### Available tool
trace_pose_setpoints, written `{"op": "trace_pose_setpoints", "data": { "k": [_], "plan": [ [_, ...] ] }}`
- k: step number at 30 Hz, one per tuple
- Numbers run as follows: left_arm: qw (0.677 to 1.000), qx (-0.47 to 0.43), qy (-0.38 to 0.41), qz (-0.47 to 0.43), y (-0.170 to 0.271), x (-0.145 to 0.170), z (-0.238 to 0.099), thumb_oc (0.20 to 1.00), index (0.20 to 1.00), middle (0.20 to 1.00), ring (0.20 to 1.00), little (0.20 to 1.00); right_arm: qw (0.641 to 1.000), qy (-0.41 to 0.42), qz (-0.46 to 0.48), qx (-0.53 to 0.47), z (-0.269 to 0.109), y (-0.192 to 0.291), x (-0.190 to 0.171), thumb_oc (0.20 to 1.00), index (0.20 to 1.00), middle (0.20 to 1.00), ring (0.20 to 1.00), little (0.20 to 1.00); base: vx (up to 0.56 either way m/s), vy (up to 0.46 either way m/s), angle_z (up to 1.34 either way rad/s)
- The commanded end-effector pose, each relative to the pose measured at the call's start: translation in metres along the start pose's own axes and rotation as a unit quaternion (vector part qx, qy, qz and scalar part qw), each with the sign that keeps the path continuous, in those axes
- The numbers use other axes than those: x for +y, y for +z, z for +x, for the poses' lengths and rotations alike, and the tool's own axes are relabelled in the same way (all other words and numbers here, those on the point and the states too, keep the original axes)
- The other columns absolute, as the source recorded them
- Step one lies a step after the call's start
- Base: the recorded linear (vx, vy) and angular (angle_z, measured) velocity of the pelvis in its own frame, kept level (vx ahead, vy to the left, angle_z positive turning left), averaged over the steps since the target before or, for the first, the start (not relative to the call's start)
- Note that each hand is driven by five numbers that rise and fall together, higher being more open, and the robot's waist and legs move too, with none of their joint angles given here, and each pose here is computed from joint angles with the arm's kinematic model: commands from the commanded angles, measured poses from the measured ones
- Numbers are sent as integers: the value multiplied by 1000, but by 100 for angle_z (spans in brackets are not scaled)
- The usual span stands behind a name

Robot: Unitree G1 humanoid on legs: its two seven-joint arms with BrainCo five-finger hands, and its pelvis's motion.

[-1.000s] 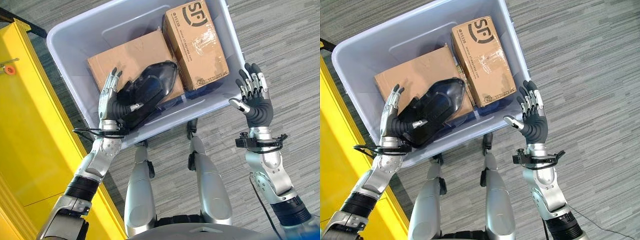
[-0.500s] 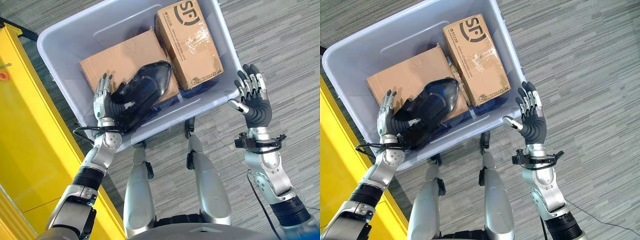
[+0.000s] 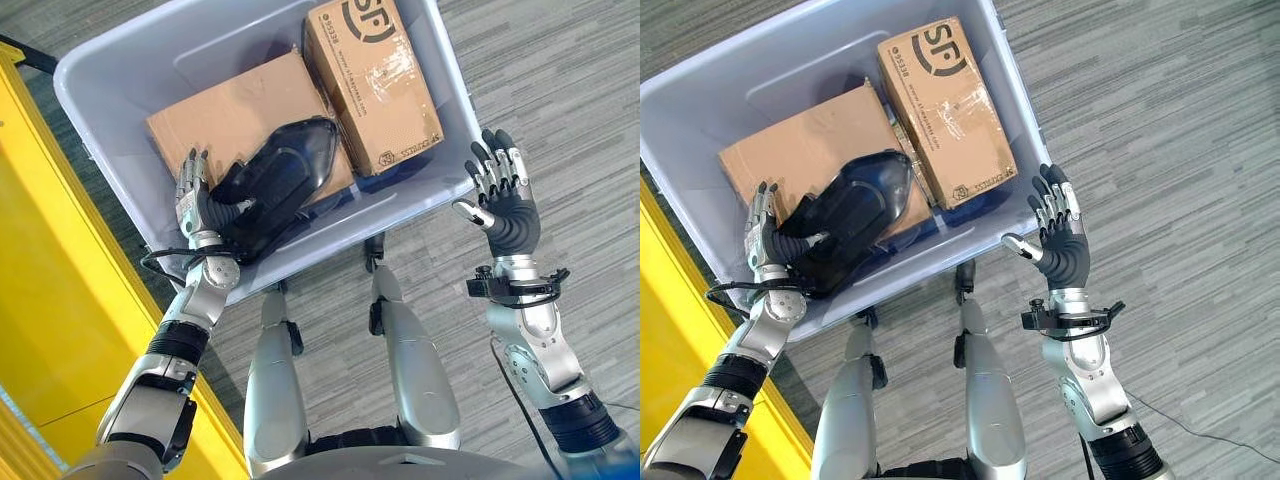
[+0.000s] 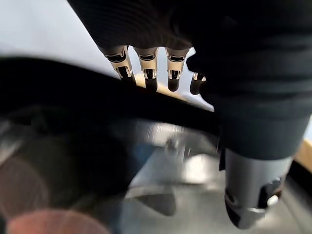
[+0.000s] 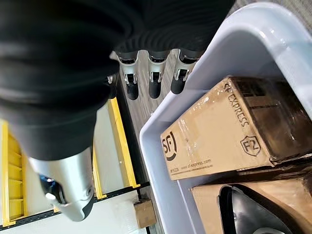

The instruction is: Move parts from the plastic box to the shelf.

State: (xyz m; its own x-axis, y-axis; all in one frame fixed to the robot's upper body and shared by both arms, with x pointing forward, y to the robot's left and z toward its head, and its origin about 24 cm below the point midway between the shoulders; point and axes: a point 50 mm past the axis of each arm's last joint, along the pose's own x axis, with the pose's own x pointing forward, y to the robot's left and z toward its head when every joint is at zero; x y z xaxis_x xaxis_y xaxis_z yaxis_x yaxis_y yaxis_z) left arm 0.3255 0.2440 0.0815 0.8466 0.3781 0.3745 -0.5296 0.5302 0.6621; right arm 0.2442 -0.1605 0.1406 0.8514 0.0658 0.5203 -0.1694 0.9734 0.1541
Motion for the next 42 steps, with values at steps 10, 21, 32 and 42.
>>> {"op": "trace_pose_setpoints", "data": {
  "k": [10,21,32,42],
  "plan": [
    [994,82,-17,73,-31,-2,15,1000,1000,1000,1000,1000,995,41,14,-87,11,32,9,1000,1000,1000,1000,1000,0,0,0],
    [978,194,-34,70,-51,6,31,200,200,200,200,200,994,71,37,-79,6,34,17,1000,1000,1000,1000,1000,0,0,0],
    [974,204,-66,72,-60,-10,11,200,200,200,200,200,994,70,30,-81,4,35,14,1000,1000,1000,1000,1000,0,0,0],
    [990,121,-47,62,-48,-6,6,200,200,200,200,200,997,50,15,-64,3,25,7,1000,1000,1000,1000,1000,35,13,0]
  ]
}}
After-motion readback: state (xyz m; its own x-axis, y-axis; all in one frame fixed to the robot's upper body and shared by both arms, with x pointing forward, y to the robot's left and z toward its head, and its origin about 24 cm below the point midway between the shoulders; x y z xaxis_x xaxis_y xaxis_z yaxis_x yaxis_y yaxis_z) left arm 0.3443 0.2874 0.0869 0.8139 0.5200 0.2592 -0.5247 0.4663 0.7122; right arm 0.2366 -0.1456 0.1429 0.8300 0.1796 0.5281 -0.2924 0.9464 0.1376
